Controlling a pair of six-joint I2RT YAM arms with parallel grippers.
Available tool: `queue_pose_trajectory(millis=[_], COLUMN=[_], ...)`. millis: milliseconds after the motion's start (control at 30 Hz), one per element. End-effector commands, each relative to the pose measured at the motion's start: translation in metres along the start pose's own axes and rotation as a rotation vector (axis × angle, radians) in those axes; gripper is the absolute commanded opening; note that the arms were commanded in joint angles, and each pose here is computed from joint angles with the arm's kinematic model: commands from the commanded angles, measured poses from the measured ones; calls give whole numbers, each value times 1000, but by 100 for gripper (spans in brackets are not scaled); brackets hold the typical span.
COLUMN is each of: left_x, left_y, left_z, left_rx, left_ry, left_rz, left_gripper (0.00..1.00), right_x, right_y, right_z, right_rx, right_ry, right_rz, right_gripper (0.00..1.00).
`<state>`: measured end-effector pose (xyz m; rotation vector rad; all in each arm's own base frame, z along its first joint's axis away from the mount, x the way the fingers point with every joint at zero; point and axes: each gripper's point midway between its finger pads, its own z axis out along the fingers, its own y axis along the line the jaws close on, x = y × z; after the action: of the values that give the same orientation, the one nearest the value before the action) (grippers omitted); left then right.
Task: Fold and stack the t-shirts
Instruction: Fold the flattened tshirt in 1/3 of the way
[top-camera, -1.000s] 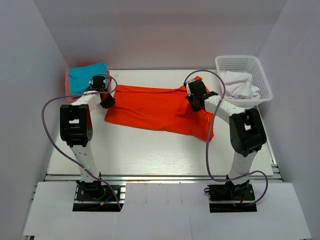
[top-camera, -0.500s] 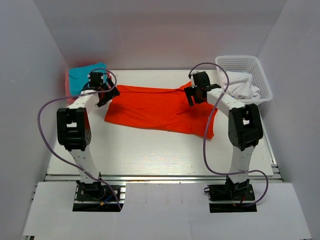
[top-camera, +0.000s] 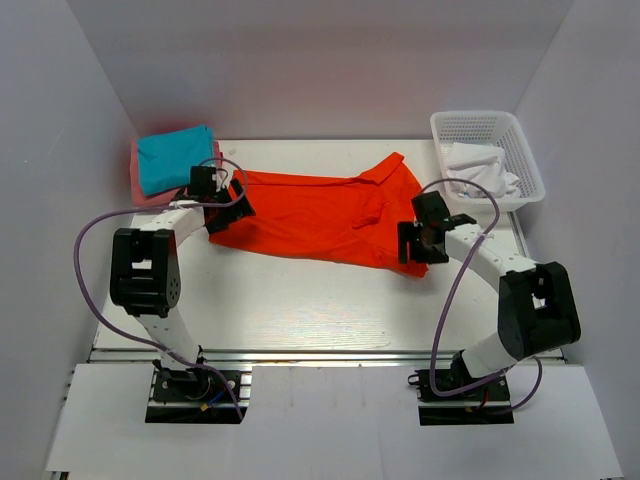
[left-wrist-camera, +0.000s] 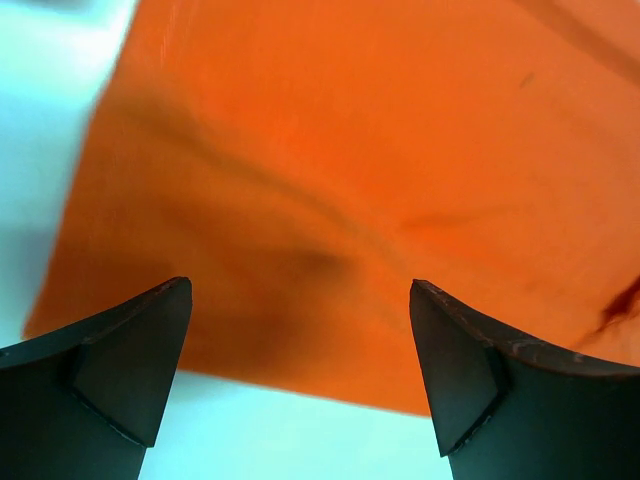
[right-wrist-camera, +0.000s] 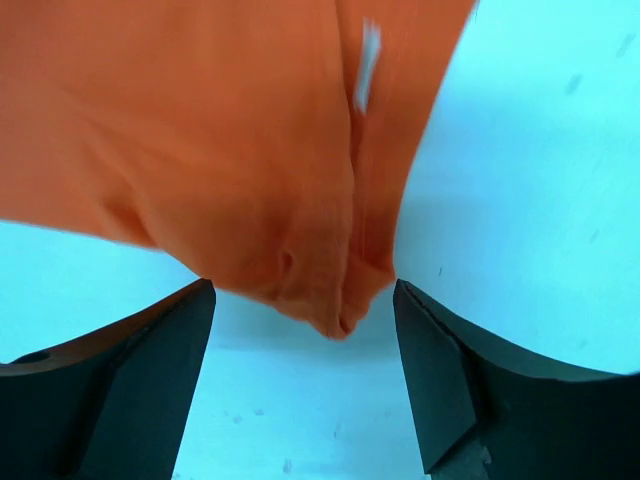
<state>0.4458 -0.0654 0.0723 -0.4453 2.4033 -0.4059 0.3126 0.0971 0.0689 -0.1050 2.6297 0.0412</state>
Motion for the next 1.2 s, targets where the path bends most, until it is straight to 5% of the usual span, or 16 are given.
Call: queue_pose_trajectory(millis=[0, 167, 500, 833, 1067, 1167], left_x=[7, 28, 38, 49, 55, 58], left_y=[-3, 14, 47, 60, 60, 61], left_z=[-7, 1, 7, 12, 5, 2], left_rx=[18, -36, -159, -222, -230, -234], left_ry=[11, 60, 82, 133, 142, 150], left_rz=[20, 20, 0, -3, 4, 4], left_gripper=[100, 100, 100, 100, 100, 100], right_x=[27, 45, 43, 42, 63, 69], right_y=[4, 4, -28, -55, -52, -61], right_z=[1, 3, 15, -11, 7, 12], right_rx=[-41, -60, 104, 204, 172, 225], right_ry=[84, 109, 114, 160, 233, 255], right_rz=[54, 52, 89, 52, 55, 66], right_gripper=[75, 69, 0, 0, 0, 16])
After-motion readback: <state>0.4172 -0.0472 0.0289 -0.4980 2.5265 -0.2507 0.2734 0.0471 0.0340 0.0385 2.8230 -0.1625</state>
